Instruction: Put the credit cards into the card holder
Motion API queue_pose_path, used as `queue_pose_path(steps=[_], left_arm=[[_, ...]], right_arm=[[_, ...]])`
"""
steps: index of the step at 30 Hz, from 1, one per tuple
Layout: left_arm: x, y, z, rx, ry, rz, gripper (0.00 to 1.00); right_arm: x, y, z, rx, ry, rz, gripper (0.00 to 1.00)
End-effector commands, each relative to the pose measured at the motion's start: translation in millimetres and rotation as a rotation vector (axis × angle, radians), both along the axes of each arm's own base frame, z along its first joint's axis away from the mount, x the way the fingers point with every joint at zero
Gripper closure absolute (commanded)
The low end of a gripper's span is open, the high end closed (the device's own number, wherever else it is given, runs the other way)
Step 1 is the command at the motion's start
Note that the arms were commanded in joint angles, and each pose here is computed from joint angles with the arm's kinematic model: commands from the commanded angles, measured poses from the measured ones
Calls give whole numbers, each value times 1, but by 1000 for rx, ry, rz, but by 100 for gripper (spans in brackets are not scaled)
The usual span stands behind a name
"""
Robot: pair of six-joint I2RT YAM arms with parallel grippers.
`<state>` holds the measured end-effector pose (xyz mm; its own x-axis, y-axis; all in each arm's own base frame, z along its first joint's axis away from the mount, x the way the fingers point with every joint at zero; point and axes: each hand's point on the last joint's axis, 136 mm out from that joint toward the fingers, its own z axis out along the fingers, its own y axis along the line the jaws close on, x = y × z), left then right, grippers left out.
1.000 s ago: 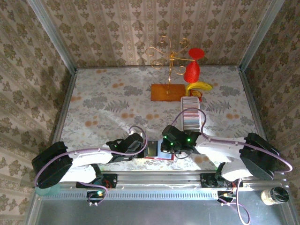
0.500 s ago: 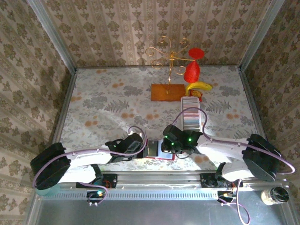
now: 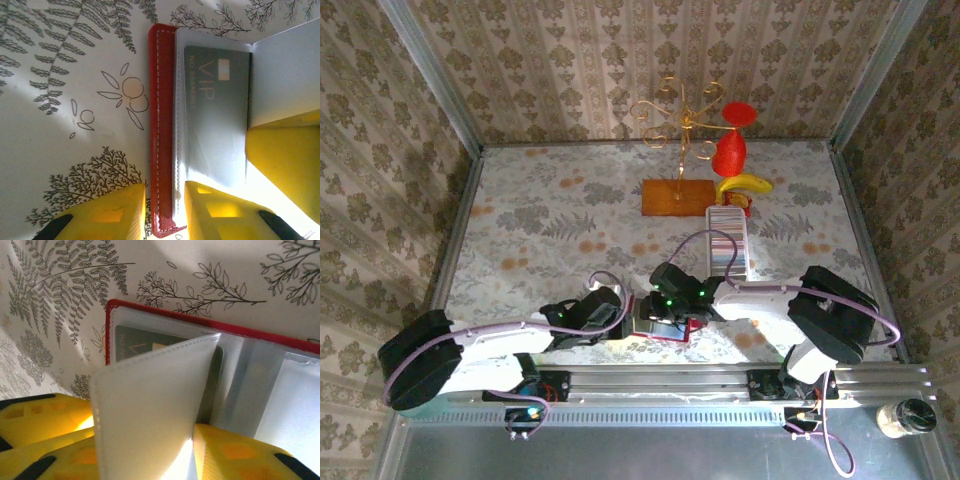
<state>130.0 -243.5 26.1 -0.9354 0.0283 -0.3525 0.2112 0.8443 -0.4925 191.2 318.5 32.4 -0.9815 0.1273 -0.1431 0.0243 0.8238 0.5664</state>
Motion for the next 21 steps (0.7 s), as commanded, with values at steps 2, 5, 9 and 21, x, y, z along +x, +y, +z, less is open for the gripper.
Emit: queue_pose_path(steps=[2, 5, 9, 21], left_arm=[[-1, 17, -6, 54, -2, 30, 72], [0, 22, -7, 70, -5, 36, 72], [5, 33, -5, 99, -17, 69, 71], [24, 39, 17, 82, -59, 56, 61]], right_arm=[[6, 16, 11, 59, -9, -13, 50], [9, 18, 16, 73, -23, -21, 46], [13, 21, 24, 88, -46, -17, 42], [39, -14, 75, 34, -233, 59, 29]])
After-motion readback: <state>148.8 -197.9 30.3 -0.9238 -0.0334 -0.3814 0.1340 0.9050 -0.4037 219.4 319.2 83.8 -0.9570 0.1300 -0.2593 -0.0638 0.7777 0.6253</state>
